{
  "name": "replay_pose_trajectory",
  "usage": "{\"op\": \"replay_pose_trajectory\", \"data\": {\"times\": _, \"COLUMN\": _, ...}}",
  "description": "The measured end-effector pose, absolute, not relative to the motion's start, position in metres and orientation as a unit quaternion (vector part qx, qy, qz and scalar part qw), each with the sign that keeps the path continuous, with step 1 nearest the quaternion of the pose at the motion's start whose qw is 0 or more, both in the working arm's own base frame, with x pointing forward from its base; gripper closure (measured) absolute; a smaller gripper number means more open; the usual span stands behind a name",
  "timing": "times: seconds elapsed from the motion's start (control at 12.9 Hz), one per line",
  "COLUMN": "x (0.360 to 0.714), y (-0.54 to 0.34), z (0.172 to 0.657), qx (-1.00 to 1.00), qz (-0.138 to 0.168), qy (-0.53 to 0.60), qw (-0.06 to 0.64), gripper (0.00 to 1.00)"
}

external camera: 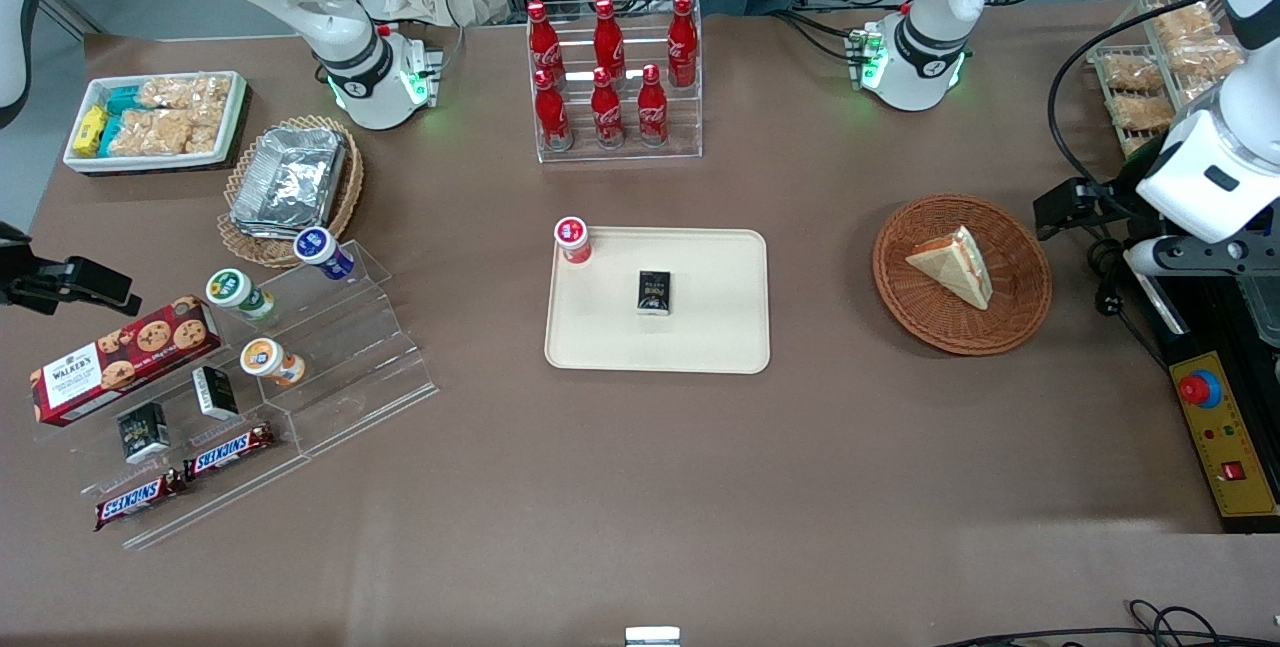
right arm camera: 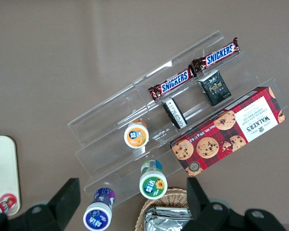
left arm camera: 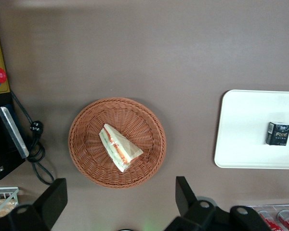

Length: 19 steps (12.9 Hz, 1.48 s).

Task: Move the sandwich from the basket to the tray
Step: 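Move the left gripper over the wrapped sandwich in the wicker basket and lower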

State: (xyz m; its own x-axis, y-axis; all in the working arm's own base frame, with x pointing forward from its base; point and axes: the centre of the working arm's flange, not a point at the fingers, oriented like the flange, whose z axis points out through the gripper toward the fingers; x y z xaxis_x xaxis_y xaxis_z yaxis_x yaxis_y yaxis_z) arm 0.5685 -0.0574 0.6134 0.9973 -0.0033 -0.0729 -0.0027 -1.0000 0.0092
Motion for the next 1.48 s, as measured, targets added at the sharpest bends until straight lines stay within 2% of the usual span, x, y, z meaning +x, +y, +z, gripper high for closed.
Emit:
{"op": "replay_pose_trajectory", "data": {"times": 0.39, "x": 0.567, "y": -0.049, "z": 0.611, "qx": 0.998, "qz": -0.047, "qy": 0.034, "qw": 0.000, "gripper": 0.00}}
{"op": "replay_pose_trajectory", "data": {"times": 0.62, "x": 0.556, "y": -0.049, "z": 0.603, "qx": 0.983, "qz": -0.089, "qy": 0.161, "qw": -0.017, "gripper": 0.00}}
{"op": "replay_pose_trajectory", "data": {"times": 0.78, "x": 0.541, "y": -0.047, "z": 0.598, "qx": 0.970, "qz": -0.101, "qy": 0.220, "qw": -0.027, "gripper": 0.00}}
{"op": "replay_pose_trajectory", "data": {"times": 0.86, "x": 0.526, "y": -0.045, "z": 0.595, "qx": 0.966, "qz": -0.100, "qy": 0.236, "qw": -0.029, "gripper": 0.00}}
{"op": "replay_pose_trajectory", "data": {"times": 1.09, "x": 0.455, "y": -0.027, "z": 0.571, "qx": 0.949, "qz": -0.058, "qy": 0.308, "qw": -0.019, "gripper": 0.00}}
{"op": "replay_pose_trajectory", "data": {"times": 1.24, "x": 0.416, "y": -0.027, "z": 0.543, "qx": 0.937, "qz": -0.047, "qy": 0.347, "qw": -0.018, "gripper": 0.00}}
{"op": "replay_pose_trajectory", "data": {"times": 1.48, "x": 0.405, "y": -0.027, "z": 0.527, "qx": 0.929, "qz": -0.045, "qy": 0.366, "qw": -0.019, "gripper": 0.00}}
